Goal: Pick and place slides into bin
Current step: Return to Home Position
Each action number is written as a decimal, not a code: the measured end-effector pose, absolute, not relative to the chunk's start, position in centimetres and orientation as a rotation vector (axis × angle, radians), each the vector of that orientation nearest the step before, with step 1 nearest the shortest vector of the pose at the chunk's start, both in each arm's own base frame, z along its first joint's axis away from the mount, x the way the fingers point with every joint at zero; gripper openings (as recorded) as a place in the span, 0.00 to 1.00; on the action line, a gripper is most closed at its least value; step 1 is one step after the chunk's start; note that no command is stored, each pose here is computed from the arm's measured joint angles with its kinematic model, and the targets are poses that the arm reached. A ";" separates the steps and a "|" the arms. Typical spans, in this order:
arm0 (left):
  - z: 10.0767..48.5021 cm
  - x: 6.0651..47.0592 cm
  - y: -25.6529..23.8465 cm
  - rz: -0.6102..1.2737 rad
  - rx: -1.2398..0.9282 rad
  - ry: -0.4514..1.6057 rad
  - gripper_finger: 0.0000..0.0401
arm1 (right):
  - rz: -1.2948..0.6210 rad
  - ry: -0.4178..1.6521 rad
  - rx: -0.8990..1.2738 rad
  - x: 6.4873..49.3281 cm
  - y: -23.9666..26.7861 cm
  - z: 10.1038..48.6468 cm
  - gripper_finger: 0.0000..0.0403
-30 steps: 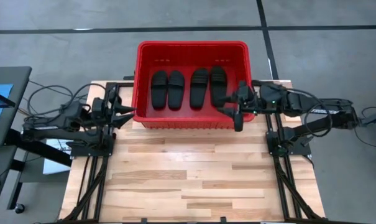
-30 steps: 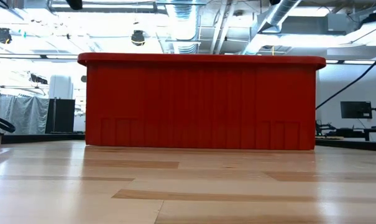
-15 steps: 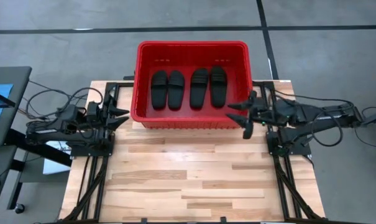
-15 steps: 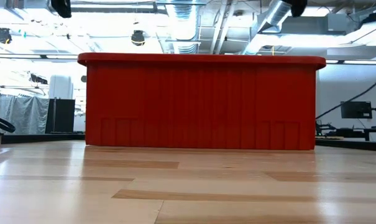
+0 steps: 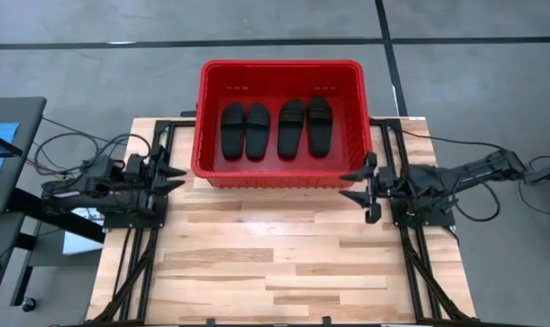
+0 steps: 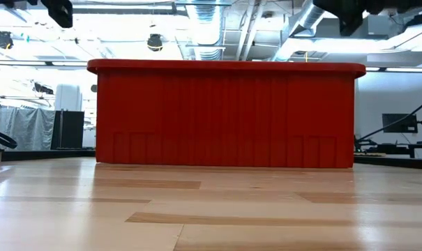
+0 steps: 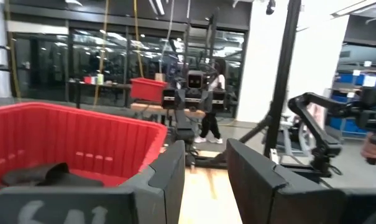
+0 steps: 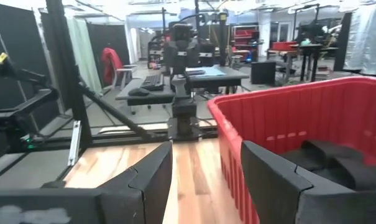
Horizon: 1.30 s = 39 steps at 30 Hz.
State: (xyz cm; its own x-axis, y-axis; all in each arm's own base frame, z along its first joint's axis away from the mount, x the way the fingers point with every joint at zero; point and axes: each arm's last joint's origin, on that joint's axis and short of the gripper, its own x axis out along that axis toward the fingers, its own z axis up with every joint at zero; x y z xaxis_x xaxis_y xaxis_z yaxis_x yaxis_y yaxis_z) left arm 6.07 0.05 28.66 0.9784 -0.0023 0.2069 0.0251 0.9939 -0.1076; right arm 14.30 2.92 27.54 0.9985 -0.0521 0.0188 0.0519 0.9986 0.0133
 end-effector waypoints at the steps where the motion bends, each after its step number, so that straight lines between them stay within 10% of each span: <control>1: 28.6 6.0 0.0 -0.023 -0.114 -0.205 0.27 | -0.047 -0.020 0.013 14.3 3.0 27.2 0.45; 39: 18.5 9.3 -3.1 -0.149 -0.272 -0.167 0.27 | -0.004 -0.071 0.121 13.0 5.7 22.4 0.45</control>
State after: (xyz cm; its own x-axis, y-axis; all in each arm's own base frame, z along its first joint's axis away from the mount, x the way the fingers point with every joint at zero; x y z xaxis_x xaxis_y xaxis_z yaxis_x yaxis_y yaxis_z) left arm 9.31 -3.12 18.54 0.9752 -0.1232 0.1839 0.1681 0.9525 -0.2537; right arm 13.02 5.72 22.41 0.9975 -0.0080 0.0703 -0.0005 0.9927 0.1203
